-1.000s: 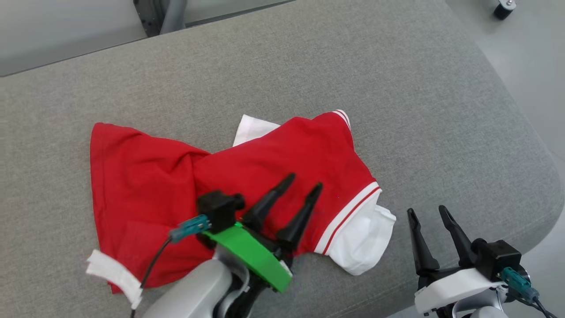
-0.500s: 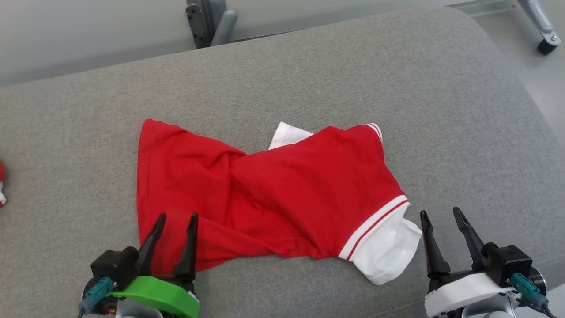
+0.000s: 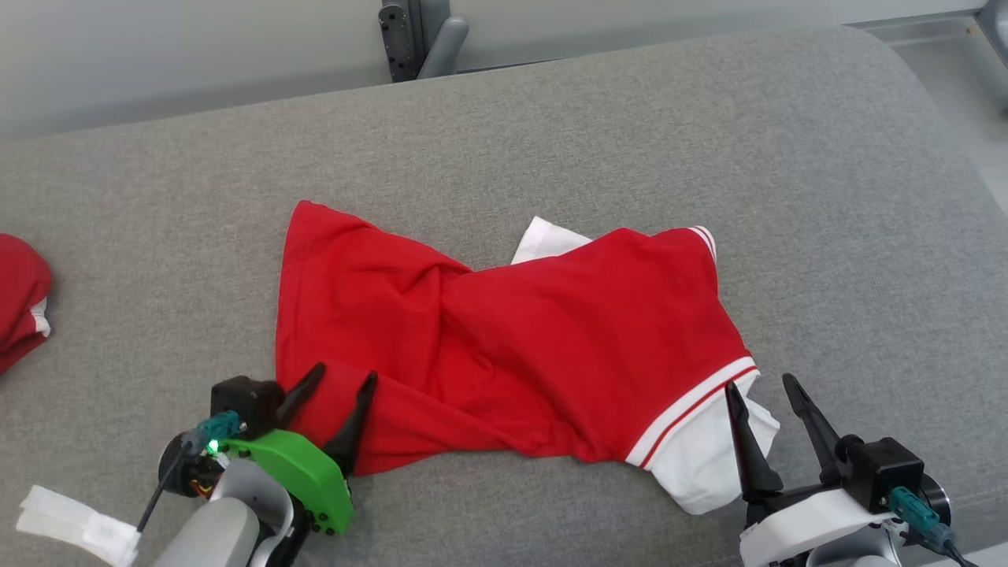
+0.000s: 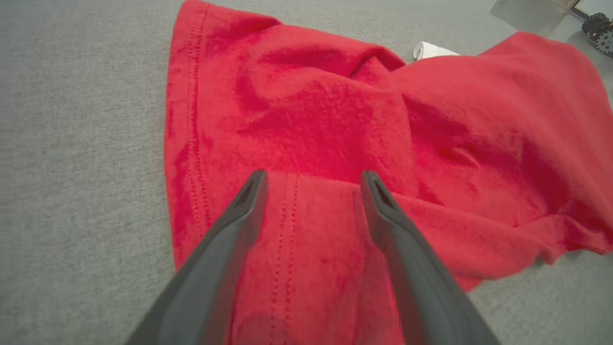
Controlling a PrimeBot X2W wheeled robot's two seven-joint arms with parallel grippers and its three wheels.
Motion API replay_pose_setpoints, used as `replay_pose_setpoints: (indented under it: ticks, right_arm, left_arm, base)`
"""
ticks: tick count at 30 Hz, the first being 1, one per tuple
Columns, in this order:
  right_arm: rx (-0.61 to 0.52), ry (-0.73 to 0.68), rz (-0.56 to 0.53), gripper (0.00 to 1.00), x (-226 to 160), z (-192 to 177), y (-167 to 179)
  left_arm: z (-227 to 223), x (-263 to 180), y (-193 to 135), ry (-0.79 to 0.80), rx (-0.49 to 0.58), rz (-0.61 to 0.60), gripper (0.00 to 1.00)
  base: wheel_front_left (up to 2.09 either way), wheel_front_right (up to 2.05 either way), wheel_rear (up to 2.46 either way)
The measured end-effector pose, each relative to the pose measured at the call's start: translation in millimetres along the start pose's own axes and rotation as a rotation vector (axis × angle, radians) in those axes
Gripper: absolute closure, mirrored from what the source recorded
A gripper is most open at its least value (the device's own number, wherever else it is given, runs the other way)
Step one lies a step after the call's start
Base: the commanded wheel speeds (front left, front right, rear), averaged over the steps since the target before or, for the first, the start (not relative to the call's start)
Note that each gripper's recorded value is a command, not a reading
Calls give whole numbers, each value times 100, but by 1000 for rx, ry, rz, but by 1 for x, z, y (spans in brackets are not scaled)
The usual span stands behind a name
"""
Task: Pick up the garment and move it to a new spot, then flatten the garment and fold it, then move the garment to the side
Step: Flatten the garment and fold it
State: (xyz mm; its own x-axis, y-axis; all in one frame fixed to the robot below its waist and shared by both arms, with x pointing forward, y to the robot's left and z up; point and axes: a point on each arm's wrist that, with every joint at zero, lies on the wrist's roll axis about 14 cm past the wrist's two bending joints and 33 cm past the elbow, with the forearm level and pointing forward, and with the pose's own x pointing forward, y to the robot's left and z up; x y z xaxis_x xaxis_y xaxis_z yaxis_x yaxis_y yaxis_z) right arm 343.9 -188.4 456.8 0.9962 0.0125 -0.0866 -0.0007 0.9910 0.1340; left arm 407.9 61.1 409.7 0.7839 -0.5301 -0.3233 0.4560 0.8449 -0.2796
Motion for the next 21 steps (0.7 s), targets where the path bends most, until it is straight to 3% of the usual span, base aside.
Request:
replay_pose_setpoints:
  ticks: [14, 15, 16, 17, 18, 21]
  right_arm:
    - [11, 17, -32, 0, -4, -5, -9]
    - [13, 18, -32, 0, -4, -5, -9]
    - [13, 17, -31, 0, -4, -5, -9]
    - [13, 17, -30, 0, -4, -5, -8]
    - [13, 17, -30, 0, -4, -5, -8]
    - [14, 20, -26, 0, -4, -6, -7]
  left_arm:
    - [-15, 11, 11, 104, -42, 3, 2]
    - [-15, 11, 8, 105, -39, -7, 23]
    - [-13, 11, 6, 92, -46, -15, 54]
    - [-10, 11, 3, 81, -47, -24, 71]
    - [-8, 10, 1, 73, -41, -34, 99]
    - [-2, 6, -7, 50, -53, -66, 100]
  base:
    - [0, 0, 0]
    - [0, 0, 0]
    - [0, 0, 0]
    - [0, 0, 0]
    - [0, 0, 0]
    - [0, 0, 0]
